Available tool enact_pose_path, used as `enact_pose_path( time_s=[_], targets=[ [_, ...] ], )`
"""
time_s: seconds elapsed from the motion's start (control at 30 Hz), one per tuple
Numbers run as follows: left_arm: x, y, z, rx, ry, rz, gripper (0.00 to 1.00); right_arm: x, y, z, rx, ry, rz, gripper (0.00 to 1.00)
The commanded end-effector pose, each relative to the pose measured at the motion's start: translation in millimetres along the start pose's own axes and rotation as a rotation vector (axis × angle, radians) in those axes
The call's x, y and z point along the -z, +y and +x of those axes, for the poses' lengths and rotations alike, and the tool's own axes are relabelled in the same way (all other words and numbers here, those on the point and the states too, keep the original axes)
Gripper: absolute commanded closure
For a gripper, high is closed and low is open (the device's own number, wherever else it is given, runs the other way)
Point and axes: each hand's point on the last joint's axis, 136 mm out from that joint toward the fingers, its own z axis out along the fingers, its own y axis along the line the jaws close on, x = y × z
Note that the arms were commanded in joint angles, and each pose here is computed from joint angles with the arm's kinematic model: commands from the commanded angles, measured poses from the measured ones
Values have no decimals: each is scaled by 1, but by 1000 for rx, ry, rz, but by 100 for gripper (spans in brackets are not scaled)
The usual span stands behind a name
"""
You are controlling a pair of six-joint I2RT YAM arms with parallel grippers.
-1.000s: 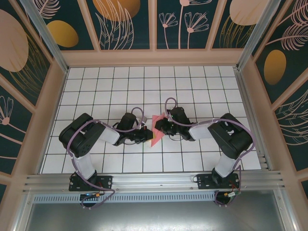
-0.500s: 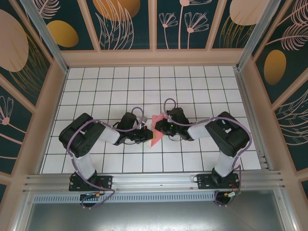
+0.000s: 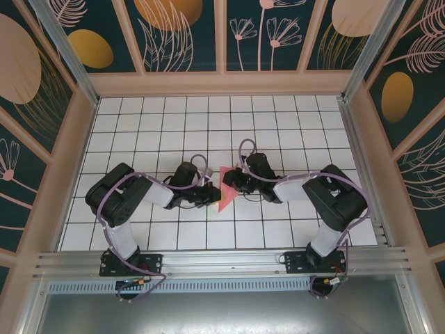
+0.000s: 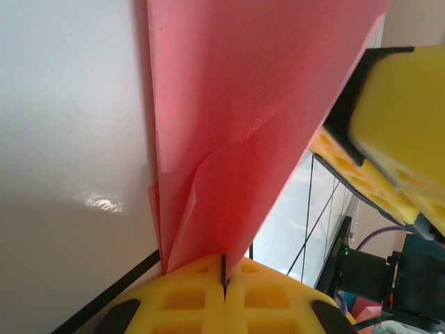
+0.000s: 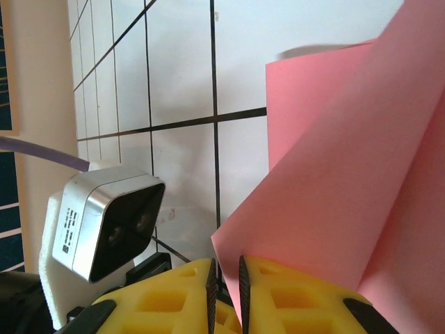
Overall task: Fold a paper plane with a square sheet of paper (pick it up from the middle)
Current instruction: Fourth fold the wing at the center of the table.
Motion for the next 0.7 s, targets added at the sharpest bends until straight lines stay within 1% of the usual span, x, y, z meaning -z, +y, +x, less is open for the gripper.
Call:
enact_pose_path(
  time_s=[0.0,0.1,0.27,0.5,0.67],
  targets=[
    [-5,26,9,47,32,-76,99,-1,19,-3,31,8,-57,79],
    [-7,27,10,52,40,-74,99,-5,19,-2,36,18,-54,79],
    [-8,30,12,64,49,-80,99,-13,-10,-8,1,-2,93,80],
    [-7,34,15,79,58,-88,99,-21,-21,-10,-10,2,120,80],
    [-6,37,17,81,61,-98,99,-21,-34,-10,-22,-10,175,80]
  ],
)
